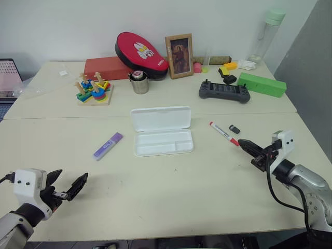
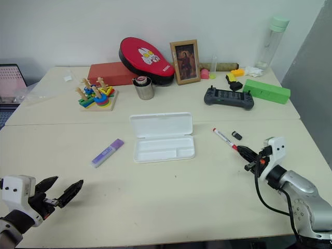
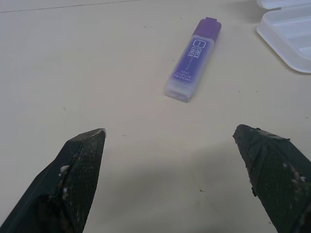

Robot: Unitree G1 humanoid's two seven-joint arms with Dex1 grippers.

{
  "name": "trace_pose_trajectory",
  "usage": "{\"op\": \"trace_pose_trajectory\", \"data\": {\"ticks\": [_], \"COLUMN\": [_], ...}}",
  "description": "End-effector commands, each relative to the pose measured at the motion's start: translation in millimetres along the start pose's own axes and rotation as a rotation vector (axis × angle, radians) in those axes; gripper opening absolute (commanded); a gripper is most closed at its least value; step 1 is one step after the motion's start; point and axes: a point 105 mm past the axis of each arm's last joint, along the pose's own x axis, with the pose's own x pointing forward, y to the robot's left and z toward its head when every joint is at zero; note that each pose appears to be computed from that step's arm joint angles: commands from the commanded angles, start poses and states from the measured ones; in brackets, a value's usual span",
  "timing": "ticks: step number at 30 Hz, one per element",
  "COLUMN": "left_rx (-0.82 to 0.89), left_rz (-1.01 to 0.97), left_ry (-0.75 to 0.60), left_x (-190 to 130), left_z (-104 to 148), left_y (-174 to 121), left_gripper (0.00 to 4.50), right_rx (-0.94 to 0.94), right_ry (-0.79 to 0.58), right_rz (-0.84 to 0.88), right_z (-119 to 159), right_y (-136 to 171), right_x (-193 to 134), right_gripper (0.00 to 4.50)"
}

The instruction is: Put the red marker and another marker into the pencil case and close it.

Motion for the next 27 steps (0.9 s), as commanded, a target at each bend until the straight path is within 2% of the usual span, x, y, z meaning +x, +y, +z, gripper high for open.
{"op": "trace_pose_trajectory", "data": {"ticks": [1,18,27], "left_rx": [0.029,0.043,0.049], "left_rz": [-0.023,-0.024,-0.038], "left_ry": [-0.043,-0.013,0.009], "left_x": [1,-1,-3], "left_z": [10,9,7], "left_y": [-5,-5,-6], "left_gripper": [4.50,4.50,4.50], "right_rx": [-0.021,-0.016,-0.015], "right_ry": [-0.045,-0.024,0.065], "right_rz": [0.025,0.054,0.066], "right_z": [12,13,4], "right_y": [7,11,11], "right_x": [2,5,6], "right_gripper": [0.01,0.01,0.01]}}
